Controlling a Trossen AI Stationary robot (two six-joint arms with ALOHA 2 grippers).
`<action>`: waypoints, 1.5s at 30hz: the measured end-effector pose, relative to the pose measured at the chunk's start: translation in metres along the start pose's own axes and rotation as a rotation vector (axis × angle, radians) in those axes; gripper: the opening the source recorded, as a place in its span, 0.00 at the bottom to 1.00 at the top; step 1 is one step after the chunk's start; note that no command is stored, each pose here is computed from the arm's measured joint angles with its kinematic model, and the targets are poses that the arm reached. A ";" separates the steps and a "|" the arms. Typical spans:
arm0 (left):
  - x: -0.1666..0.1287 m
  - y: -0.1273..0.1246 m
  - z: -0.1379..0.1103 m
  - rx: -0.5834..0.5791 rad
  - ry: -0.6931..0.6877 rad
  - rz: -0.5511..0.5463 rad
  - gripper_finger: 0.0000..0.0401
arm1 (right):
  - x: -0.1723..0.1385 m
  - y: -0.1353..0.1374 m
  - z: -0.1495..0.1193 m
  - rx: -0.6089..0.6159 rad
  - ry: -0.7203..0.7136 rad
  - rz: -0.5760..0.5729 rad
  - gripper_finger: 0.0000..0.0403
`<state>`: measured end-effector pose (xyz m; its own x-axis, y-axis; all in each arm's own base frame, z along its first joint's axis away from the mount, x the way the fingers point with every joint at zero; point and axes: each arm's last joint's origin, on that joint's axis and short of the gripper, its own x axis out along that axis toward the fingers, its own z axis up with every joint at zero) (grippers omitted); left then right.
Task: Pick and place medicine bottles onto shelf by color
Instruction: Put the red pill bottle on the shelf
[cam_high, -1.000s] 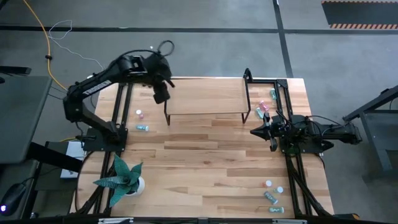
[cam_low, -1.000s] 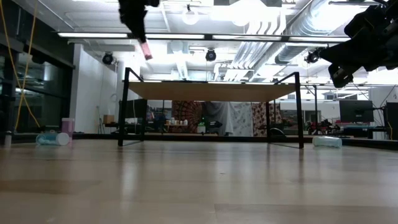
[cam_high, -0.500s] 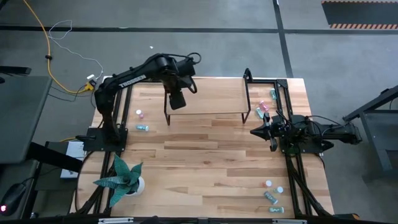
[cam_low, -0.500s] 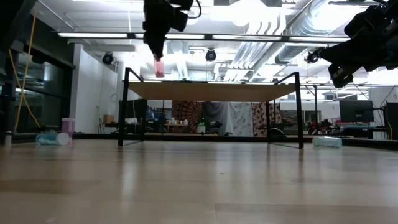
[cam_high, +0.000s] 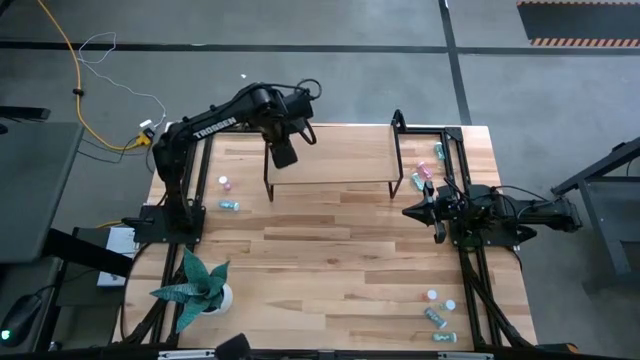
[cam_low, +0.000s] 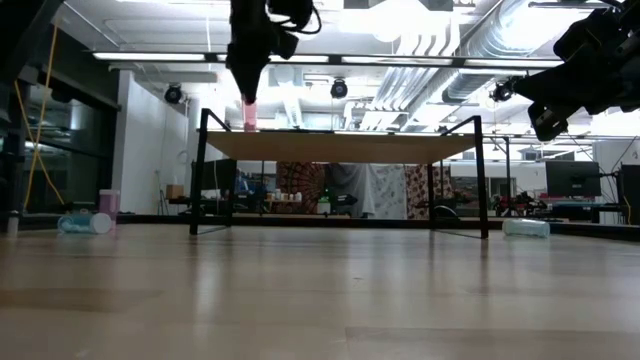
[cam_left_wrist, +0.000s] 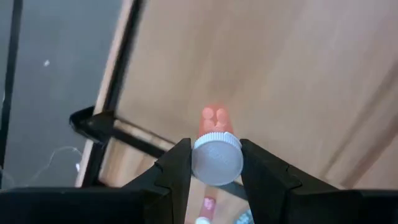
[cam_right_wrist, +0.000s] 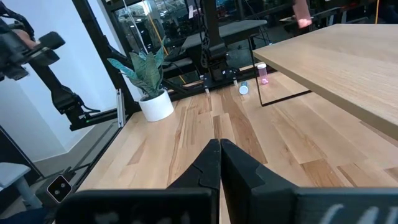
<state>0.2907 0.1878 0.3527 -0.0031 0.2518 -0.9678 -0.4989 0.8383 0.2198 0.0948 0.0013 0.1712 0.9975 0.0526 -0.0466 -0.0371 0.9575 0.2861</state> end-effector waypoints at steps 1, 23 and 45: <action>0.001 0.003 0.000 -0.019 0.002 -0.002 0.28 | 0.000 0.000 0.000 0.000 0.000 0.000 0.00; 0.036 0.040 0.015 -0.193 0.025 -0.078 0.28 | 0.000 0.000 0.000 0.000 0.000 0.000 0.00; 0.030 0.045 0.010 -0.233 0.028 -0.009 0.28 | 0.000 0.000 0.000 0.000 0.000 0.000 0.00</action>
<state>0.2767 0.2376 0.3343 -0.0203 0.2288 -0.9733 -0.6858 0.7051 0.1801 0.0948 0.0013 0.1712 0.9975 0.0526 -0.0466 -0.0371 0.9575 0.2861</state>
